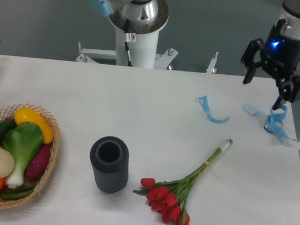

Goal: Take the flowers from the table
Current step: 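Move the open gripper over the red tulip bouquet's stems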

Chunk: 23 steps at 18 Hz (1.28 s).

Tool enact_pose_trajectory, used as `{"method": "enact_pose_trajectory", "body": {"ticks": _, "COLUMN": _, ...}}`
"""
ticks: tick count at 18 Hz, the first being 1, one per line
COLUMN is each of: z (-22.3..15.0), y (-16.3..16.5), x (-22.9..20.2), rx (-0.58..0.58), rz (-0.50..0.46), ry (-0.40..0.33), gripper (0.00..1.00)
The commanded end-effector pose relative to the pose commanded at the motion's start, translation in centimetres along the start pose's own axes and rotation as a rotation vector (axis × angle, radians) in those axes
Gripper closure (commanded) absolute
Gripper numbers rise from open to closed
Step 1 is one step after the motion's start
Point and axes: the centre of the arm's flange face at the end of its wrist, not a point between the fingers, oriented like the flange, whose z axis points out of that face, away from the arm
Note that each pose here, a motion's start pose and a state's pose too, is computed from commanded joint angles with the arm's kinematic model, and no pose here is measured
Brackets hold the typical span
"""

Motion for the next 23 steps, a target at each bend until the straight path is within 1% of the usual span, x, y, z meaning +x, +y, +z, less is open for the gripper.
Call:
{"method": "enact_pose_trajectory", "body": {"ticks": 6, "z": 0.4, "y": -0.5, "x": 0.1, "rx": 0.024, "rz": -0.005, "ry": -0.003, "gripper": 0.0}}
{"method": "enact_pose_trajectory", "body": {"ticks": 10, "z": 1.6, "y": -0.8, "x": 0.3, "rx": 0.112, "rz": -0.133, "ry": 0.005, "gripper": 0.0}}
{"method": "enact_pose_trajectory", "body": {"ticks": 12, "z": 2.6, "y": -1.1, "x": 0.7, "rx": 0.12, "rz": -0.141, "ry": -0.002, "gripper": 0.0}}
{"method": "enact_pose_trajectory", "body": {"ticks": 14, "z": 3.2, "y": -1.4, "x": 0.6, "rx": 0.118, "rz": -0.207, "ry": -0.011, "gripper": 0.0}}
{"method": "enact_pose_trajectory", "body": {"ticks": 16, "z": 3.9, "y": -2.1, "x": 0.3, "rx": 0.12, "rz": -0.245, "ry": -0.018, "gripper": 0.0}}
{"method": "enact_pose_trajectory", "body": {"ticks": 18, "z": 5.7, "y": -2.6, "x": -0.2, "rx": 0.123, "rz": -0.24, "ry": 0.007, "gripper": 0.0}}
{"method": "enact_pose_trajectory", "body": {"ticks": 20, "z": 7.8, "y": -2.4, "x": -0.9, "rx": 0.121, "rz": -0.237, "ry": 0.018, "gripper": 0.0}}
{"method": "enact_pose_trajectory", "body": {"ticks": 21, "z": 9.1, "y": -2.9, "x": -1.1, "rx": 0.121, "rz": -0.225, "ry": 0.023, "gripper": 0.0}}
{"method": "enact_pose_trajectory", "body": {"ticks": 23, "z": 11.5, "y": -3.4, "x": -1.0, "rx": 0.125, "rz": -0.24, "ry": 0.055, "gripper": 0.0}}
